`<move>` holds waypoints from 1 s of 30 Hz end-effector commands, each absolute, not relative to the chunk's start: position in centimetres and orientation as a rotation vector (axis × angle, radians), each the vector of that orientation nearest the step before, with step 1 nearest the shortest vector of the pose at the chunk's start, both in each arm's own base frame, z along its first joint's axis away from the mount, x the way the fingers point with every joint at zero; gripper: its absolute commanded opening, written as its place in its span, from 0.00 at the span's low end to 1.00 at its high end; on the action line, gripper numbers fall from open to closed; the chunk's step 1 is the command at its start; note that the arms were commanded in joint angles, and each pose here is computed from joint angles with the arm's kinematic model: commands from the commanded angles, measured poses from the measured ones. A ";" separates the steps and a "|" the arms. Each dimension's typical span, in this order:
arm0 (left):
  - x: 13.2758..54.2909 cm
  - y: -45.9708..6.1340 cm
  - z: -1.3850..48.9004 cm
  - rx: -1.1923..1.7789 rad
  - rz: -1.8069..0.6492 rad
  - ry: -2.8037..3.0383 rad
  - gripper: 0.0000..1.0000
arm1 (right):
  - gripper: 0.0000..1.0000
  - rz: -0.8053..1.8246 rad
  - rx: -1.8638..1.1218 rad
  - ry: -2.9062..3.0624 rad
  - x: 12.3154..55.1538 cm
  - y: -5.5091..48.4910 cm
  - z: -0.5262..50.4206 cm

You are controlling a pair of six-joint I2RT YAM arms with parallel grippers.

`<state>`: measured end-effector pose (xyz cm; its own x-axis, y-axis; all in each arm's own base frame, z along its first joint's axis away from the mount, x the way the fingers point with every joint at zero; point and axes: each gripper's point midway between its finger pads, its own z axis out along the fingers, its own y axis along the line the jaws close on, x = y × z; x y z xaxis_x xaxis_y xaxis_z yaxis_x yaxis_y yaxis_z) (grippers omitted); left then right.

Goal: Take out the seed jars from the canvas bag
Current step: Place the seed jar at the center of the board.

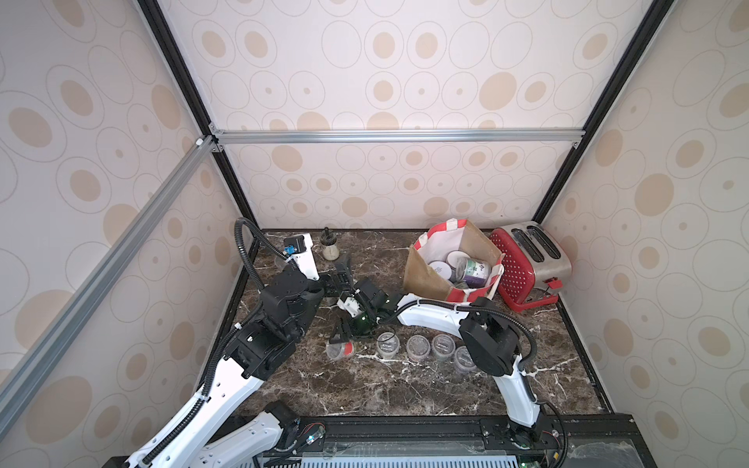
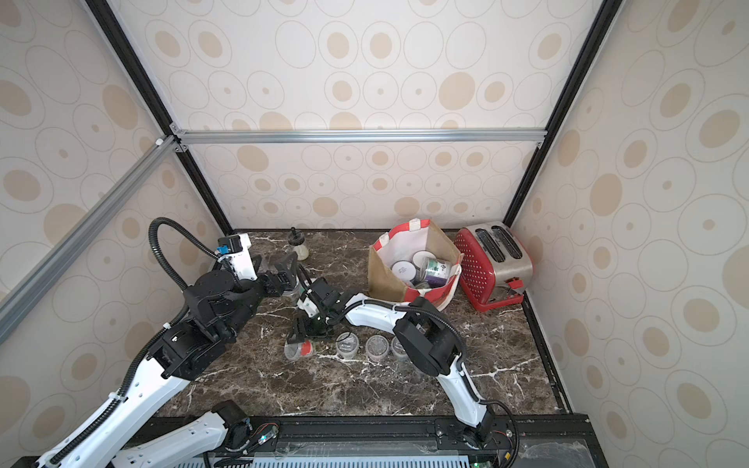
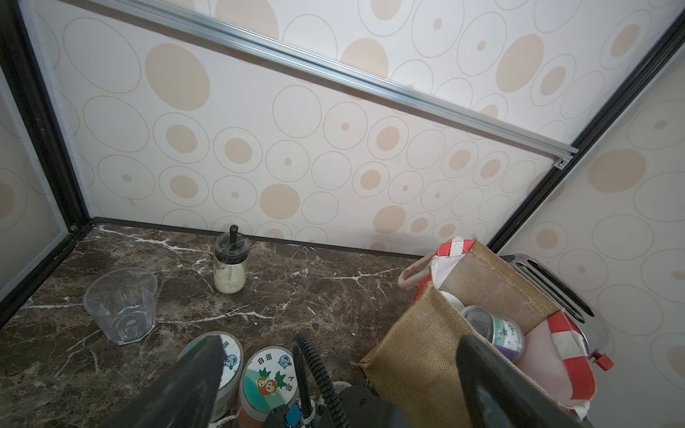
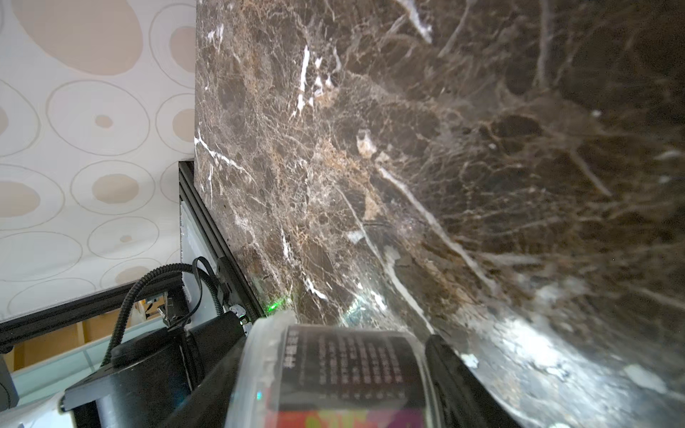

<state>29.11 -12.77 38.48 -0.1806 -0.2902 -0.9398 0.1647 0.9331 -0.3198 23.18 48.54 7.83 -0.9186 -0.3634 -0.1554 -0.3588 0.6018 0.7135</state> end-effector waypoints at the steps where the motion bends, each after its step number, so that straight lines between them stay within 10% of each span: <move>1: 29.4 -13.0 39.1 -0.119 -0.443 1.680 0.98 | 0.64 -1.185 0.624 -2.768 22.2 48.0 6.0; 30: 30.6 -14.1 38.6 -0.101 -0.443 1.707 0.98 | 0.91 -1.091 0.626 -2.837 26.0 43.3 6.8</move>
